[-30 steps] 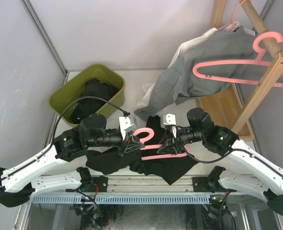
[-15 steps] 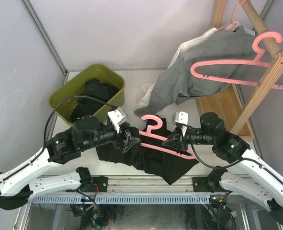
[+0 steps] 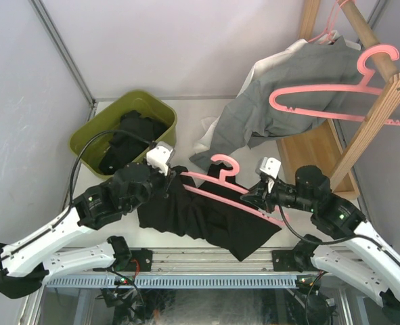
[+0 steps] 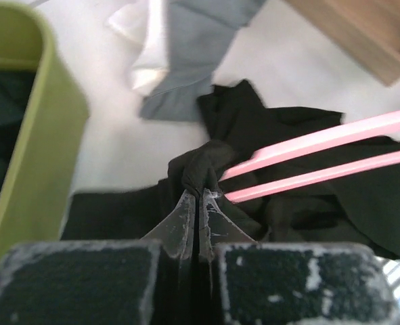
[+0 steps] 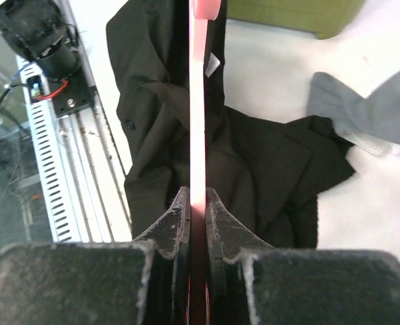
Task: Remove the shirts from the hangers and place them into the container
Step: Remove the shirt from the hanger, then pick up the shirt from the center of the board.
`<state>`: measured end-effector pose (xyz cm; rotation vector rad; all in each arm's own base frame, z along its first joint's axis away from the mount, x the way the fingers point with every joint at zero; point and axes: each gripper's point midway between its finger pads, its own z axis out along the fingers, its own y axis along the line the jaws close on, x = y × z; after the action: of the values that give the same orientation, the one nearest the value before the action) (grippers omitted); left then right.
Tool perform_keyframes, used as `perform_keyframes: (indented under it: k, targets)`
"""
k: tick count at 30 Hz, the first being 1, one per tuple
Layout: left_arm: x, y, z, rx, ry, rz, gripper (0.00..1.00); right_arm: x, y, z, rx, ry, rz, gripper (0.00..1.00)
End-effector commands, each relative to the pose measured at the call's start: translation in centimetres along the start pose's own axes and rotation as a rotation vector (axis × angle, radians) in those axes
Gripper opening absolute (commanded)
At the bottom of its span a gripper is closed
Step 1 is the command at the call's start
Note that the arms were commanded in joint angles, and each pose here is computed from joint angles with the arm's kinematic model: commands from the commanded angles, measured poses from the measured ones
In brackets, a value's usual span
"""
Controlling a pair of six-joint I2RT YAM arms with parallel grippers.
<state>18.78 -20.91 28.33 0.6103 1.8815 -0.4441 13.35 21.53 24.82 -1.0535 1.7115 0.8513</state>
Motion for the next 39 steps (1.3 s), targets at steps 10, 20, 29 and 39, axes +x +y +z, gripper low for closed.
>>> perform_keyframes:
  k: [10,20,29,39]
  targets:
    - [6.2,4.9,1.1,-0.223,0.104,-0.152,0.0,-3.5,-4.1,-5.7,0.36,-0.198,-0.015,0.0]
    - [12.0,-3.2,7.9,0.09,0.287,-0.306,0.76,-5.0,-5.6,-5.6,0.44,-0.259,0.056,0.0]
    - [19.0,-3.6,11.3,0.028,0.455,-0.359,1.0,-4.8,-5.0,-4.3,0.382,-0.265,0.092,0.0]
    - [25.3,-5.4,15.1,-0.058,0.633,-0.257,1.0,-4.6,-5.8,-4.7,0.437,-0.273,0.126,0.0]
